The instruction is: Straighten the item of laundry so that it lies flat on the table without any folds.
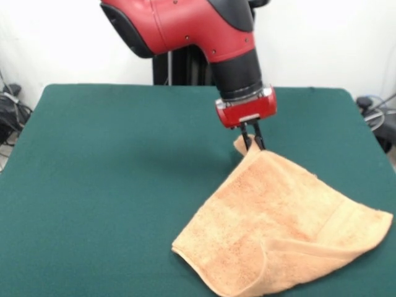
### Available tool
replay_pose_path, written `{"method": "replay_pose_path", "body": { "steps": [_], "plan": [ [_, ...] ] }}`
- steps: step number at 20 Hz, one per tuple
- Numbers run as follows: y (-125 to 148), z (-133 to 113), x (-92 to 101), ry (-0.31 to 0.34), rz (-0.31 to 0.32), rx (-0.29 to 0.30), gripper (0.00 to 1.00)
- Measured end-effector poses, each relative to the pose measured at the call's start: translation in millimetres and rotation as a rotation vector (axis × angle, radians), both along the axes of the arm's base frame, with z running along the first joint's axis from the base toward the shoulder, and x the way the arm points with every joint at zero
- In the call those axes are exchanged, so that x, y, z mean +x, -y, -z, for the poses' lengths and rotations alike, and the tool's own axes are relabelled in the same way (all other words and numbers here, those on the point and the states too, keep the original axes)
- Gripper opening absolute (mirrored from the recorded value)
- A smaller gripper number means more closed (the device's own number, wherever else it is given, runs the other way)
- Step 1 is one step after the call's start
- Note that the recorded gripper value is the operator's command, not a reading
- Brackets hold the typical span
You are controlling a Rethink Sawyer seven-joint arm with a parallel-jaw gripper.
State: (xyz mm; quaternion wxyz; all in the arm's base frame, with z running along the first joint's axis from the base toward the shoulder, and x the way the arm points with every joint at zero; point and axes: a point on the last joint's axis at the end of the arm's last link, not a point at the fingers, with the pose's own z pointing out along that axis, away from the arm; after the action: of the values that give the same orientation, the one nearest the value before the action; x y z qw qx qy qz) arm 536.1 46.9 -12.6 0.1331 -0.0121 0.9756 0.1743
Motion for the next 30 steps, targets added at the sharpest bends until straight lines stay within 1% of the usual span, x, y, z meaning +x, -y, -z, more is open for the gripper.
{"method": "replay_pose_path", "body": {
  "steps": [4, 8, 11, 14, 16, 24, 30],
  "plan": [
    [5, -13, -13.0, -0.007, -0.007, -0.008, 0.00],
    [14, -29, -31.7, -0.021, -0.010, -0.018, 0.00],
    [19, -37, -42.4, -0.030, -0.009, -0.023, 0.00],
    [24, -41, -49.1, -0.037, -0.003, -0.024, 0.00],
    [27, -42, -55.1, -0.045, 0.002, -0.021, 0.00],
    [29, -37, -65.5, -0.056, -0.016, -0.029, 0.00],
    [31, -32, -73.9, -0.074, -0.015, -0.034, 0.00]
  ]
}}
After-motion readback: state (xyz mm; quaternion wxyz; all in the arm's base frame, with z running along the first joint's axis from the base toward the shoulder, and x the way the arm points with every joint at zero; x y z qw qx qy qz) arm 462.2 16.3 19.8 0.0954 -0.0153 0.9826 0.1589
